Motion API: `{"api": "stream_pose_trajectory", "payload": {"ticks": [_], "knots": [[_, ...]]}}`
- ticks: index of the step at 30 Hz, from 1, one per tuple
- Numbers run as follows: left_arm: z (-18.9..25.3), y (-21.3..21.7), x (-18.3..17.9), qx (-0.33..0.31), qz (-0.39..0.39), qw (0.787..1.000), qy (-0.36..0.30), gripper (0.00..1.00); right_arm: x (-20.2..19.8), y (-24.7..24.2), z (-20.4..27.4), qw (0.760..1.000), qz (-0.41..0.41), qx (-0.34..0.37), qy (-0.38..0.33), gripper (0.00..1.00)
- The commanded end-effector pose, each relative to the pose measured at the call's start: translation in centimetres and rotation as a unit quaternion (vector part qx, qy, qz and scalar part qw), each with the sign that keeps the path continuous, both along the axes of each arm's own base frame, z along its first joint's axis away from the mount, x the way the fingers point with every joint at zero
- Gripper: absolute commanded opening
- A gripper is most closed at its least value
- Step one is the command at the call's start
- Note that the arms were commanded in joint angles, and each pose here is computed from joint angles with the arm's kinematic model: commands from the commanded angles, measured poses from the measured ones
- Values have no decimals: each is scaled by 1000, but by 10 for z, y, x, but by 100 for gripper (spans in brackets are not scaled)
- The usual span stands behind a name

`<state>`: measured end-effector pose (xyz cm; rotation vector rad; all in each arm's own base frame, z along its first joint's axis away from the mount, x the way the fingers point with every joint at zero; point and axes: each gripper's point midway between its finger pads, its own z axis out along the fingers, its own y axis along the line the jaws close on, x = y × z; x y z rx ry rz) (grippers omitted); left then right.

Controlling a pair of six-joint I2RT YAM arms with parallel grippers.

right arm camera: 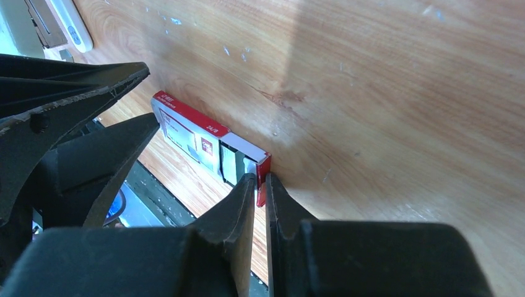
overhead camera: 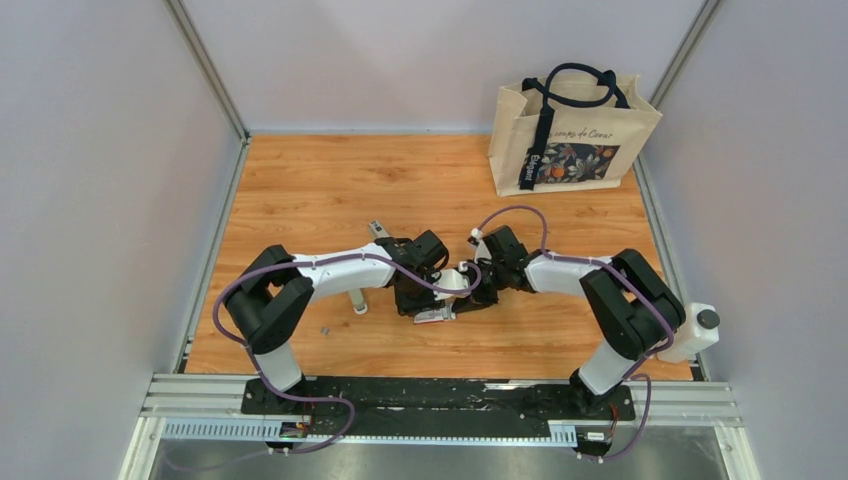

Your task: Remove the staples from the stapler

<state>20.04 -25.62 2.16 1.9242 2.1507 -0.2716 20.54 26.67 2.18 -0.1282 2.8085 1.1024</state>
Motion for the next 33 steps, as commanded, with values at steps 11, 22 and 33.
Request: {"api": "stream_pose_trajectory", "payload": {"ticks": [11, 22, 33], "knots": [[11, -25, 9, -36, 6, 999, -6, 49, 5, 21, 10, 1000, 6, 31, -3, 14], [7, -23, 6, -33, 7, 999, 2, 49, 6, 27, 14, 999, 4, 49, -1, 27], [2, -18, 3, -25, 7, 1000, 5, 49, 0, 22, 12, 998, -3, 56, 1, 29]]}}
